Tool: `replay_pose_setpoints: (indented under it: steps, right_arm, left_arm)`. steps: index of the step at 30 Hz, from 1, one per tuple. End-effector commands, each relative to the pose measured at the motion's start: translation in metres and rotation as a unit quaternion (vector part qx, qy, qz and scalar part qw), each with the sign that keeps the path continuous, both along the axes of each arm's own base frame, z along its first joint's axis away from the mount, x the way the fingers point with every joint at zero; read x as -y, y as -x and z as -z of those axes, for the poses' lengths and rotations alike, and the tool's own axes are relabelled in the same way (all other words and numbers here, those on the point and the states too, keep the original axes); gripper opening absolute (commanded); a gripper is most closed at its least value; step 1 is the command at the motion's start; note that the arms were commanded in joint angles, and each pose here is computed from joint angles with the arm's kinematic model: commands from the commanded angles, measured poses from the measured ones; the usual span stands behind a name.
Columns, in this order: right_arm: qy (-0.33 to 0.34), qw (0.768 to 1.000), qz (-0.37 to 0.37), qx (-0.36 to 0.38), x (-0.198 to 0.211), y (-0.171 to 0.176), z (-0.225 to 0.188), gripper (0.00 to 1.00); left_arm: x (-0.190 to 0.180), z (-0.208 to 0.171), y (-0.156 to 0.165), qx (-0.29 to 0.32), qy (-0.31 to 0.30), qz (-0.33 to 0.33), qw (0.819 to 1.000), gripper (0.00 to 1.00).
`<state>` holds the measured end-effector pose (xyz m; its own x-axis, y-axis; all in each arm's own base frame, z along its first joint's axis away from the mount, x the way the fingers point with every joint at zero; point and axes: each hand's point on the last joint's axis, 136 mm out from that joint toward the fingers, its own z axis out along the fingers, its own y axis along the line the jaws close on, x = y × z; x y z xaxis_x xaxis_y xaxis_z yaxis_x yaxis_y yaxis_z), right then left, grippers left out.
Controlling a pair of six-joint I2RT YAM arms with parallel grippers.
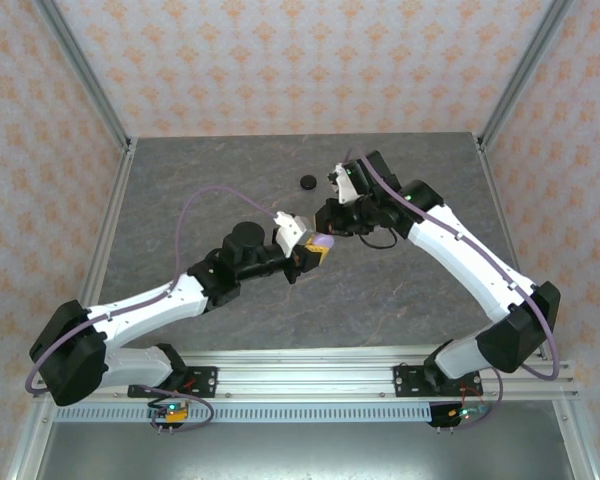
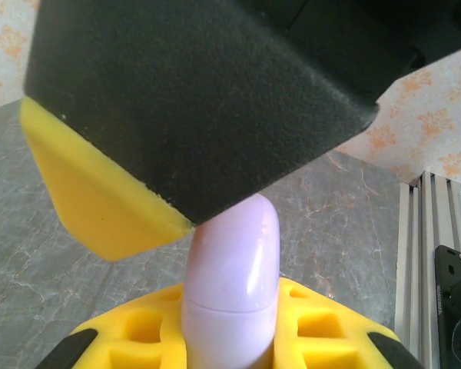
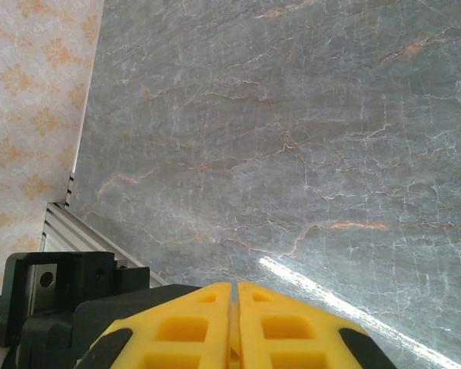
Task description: Insert the wireless bluetooth earbuds into the charging case
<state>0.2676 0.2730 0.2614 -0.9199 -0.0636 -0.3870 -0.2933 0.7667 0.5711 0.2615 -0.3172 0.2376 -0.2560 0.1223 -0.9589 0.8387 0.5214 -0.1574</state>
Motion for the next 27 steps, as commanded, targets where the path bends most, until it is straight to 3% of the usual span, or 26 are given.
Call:
replay_pose_setpoints:
  steps: [1,5,12,27]
  right_arm:
    - [0.021,1.0,0.006,0.007,0.011,0.007,-0.001,0.12]
    - [0.081,0.992,0.087,0.041,0.039,-0.015,0.002,0.21]
    - [0.133,0.958,0.238,0.089,0.106,-0.038,-0.001,0.22]
    - [0.151,0.936,0.307,0.084,0.156,-0.021,0.026,0.23]
  left_arm:
    - [0.0,-0.026,-0.013,0.015,0.026,-0.028,0.999,0.16]
    - [-0.003,-0.019,-0.023,-0.008,0.021,-0.062,0.998,0.19]
    - [-0.005,0.006,-0.049,-0.096,0.017,-0.126,0.987,0.2]
    - [-0.015,0.076,-0.11,-0.3,-0.03,-0.22,0.928,0.2]
